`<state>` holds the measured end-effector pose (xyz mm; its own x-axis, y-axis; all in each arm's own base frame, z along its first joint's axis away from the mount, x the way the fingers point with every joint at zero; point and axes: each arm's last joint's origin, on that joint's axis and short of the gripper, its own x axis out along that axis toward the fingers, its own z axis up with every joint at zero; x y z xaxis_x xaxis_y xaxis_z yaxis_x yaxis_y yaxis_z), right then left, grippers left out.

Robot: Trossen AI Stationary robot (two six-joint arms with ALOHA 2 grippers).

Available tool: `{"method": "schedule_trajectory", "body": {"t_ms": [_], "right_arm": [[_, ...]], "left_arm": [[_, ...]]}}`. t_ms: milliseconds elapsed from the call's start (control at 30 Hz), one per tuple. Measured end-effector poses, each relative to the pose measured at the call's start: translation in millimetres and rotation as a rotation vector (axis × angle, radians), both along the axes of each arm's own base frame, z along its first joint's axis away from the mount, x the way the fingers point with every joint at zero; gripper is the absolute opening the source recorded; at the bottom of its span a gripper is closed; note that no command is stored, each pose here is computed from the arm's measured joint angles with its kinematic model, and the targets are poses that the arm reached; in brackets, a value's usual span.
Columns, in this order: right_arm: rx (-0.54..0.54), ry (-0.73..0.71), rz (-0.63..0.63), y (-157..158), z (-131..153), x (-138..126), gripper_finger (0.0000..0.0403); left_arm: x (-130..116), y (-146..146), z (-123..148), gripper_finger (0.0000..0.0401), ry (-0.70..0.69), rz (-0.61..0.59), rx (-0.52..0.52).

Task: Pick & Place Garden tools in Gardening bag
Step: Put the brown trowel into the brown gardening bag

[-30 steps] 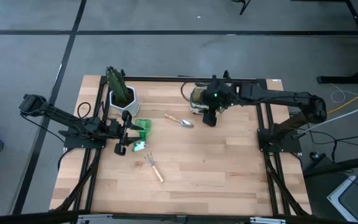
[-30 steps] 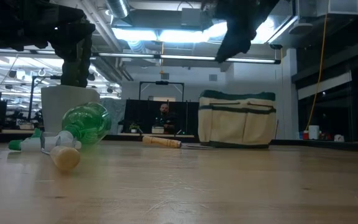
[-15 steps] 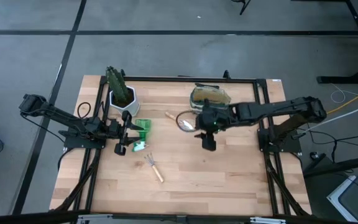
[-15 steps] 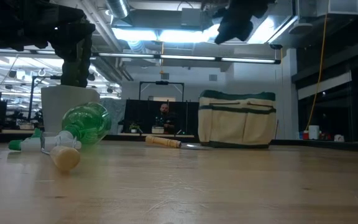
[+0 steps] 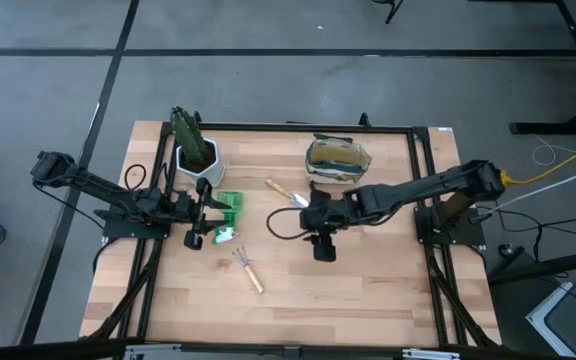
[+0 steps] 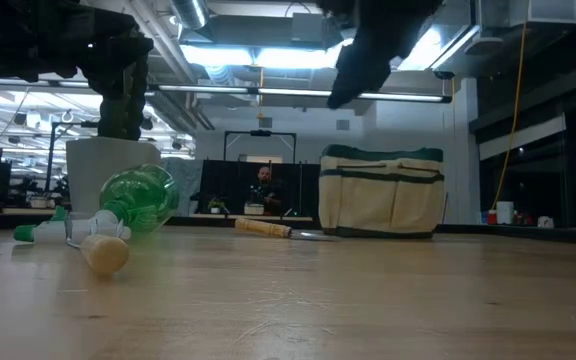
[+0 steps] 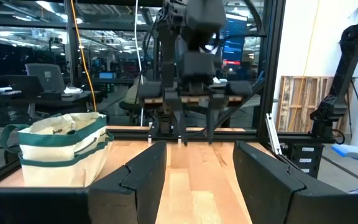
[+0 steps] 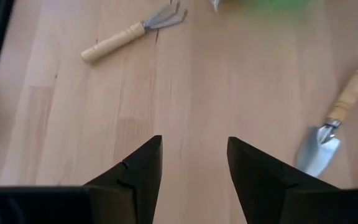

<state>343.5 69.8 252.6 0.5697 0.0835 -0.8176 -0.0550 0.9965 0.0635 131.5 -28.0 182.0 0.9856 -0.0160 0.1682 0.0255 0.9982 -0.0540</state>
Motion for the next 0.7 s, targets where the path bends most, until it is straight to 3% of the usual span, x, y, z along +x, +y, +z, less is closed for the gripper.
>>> {"method": "schedule_trajectory", "body": {"t_ms": [333, 500, 700], "right_arm": [[-0.012, 0.021, -0.008, 4.9, -34.3, 21.8, 0.0183], [-0.124, -0.026, 0.009, 11.0, -42.1, 28.8, 0.0183], [-0.266, -0.055, -0.075, 12.3, -50.4, 33.8, 0.0183]], "left_arm": [[0.0, 0.0, 0.0, 0.0182, 0.0, 0.001, 0.0], [0.0, 0.1, 0.0, 0.0182, 0.0, 0.001, 0.0], [0.0, 0.1, -0.1, 0.0182, 0.0, 0.001, 0.0]]}}
